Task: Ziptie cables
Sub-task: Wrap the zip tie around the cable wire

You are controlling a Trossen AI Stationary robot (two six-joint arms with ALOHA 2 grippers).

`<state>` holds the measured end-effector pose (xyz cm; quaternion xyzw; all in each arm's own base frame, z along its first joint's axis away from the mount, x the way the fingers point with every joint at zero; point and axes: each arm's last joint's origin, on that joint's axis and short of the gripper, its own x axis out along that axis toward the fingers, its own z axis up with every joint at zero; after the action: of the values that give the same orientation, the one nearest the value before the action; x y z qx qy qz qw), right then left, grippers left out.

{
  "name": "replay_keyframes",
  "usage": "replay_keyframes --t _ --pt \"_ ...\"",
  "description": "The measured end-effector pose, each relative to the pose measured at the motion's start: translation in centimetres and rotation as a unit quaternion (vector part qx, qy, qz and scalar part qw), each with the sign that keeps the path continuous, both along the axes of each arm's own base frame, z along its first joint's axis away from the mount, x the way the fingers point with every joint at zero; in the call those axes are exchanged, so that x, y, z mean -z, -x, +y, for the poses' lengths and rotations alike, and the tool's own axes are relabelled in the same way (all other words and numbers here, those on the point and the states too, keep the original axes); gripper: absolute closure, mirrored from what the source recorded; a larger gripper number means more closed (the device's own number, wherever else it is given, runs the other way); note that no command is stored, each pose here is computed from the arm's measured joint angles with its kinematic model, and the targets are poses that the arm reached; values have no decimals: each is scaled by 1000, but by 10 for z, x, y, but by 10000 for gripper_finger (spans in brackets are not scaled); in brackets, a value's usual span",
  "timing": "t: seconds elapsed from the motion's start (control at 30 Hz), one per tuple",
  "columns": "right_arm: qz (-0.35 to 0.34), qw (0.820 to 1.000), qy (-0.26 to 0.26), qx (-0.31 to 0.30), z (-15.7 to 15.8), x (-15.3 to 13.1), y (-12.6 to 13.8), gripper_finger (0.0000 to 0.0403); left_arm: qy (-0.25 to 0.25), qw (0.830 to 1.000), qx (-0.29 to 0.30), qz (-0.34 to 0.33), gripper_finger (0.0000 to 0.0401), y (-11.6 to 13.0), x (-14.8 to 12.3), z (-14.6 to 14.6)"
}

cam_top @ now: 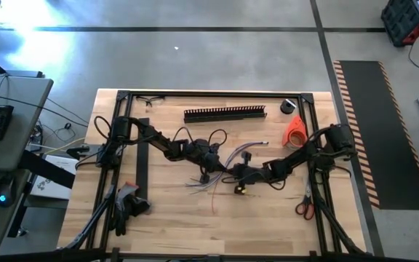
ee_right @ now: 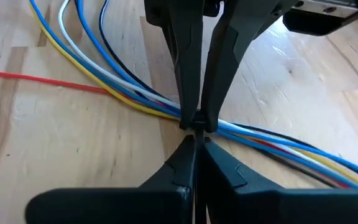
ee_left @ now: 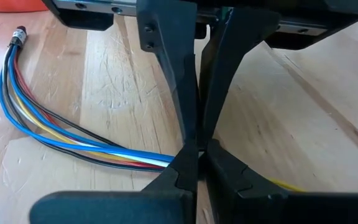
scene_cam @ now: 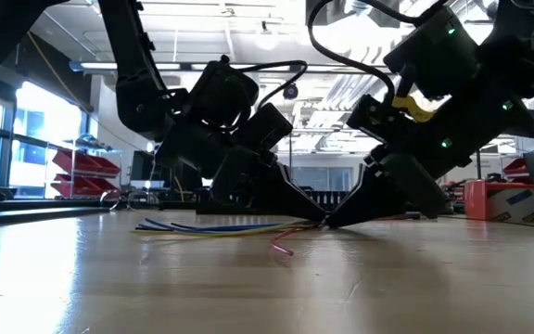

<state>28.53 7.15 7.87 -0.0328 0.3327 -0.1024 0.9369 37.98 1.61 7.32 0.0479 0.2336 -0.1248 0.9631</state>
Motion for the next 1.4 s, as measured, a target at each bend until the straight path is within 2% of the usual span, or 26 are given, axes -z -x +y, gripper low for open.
replay_keyframes --t 0.27,0.5,0.6,0.73,0.87,0.97,1.1,1.23,1.4 --pt "21 999 7 29 11 1 10 403 0 1000 1 1 400 0 0 0" --pt "56 998 -2 9 8 -14 19 395 -2 1000 -4 1 400 0 0 0" --pt "77 997 -11 4 4 -21 24 360 -5 1000 -9 1 400 0 0 1" --pt "83 996 -7 -1 1 -34 30 292 -5 1000 -11 1 400 0 0 1" --pt "53 998 1 -18 2 -45 27 236 -5 1000 -10 1 400 0 0 1" --pt "19 1000 -2 -20 0 -47 19 218 -5 1000 -10 0 401 0 0 1" --pt "21 1000 -14 -15 -6 -29 10 219 -5 1000 -10 -1 401 0 0 1" --pt "19 1000 -14 -18 -10 -12 3 238 -4 1000 -9 -1 401 0 0 1" --pt "12 1000 -8 -26 -10 -10 0 272 -4 1000 -8 0 401 0 0 1"
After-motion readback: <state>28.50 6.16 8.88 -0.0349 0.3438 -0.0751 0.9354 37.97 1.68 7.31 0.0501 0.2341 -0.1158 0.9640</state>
